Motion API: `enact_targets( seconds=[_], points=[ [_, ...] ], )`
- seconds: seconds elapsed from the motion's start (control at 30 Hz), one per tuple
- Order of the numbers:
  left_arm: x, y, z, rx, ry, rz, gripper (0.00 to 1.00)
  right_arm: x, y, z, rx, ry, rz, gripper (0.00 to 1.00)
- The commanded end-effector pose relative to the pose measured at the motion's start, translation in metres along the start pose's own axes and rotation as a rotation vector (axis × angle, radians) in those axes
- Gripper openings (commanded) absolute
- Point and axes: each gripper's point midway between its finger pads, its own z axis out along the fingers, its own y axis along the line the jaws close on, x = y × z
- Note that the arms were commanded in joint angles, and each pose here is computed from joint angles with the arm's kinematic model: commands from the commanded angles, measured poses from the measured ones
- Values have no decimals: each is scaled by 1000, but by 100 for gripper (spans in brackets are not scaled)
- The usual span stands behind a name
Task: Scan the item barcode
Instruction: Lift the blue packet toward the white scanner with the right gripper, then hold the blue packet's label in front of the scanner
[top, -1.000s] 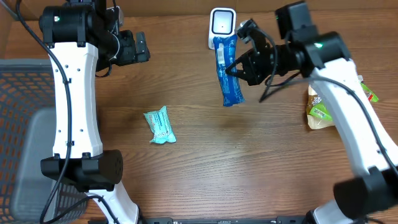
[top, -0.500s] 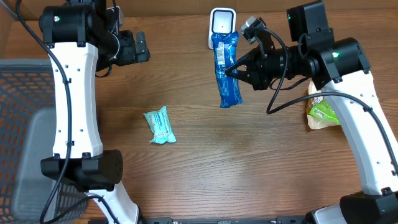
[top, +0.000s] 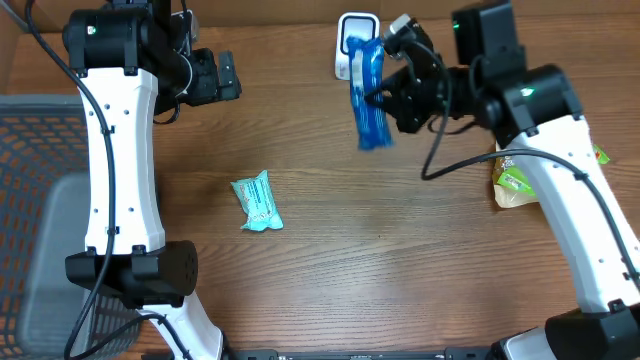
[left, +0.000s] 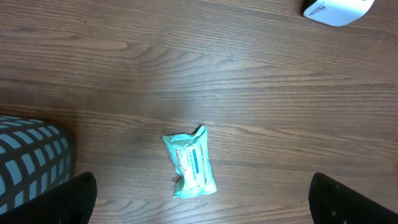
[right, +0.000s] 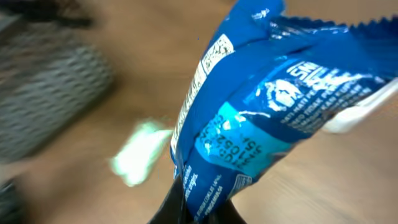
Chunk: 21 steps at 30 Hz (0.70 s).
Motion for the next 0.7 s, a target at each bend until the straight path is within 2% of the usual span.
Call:
enact_targets(
  seconds=[0.0,0.07,0.37,0.47,0.67],
  points=[
    [-2,-2,-3,1,-13,-9,100,18,-77,23,430,72,42,4],
    [-2,-2,-3,1,-13,-9,100,18,-120,32,640,81,-3,4],
    [-2,-2,-3,1,-13,-9,100,-5,-223,68,1141,86,-354,4],
    [-2,-2,-3,1,-13,-9,100,-9,-234,85,1167,102,-486,4],
    [-2,-2,-3,1,-13,-9,100,-17,-245,109,1214,63,-628,4]
  ],
)
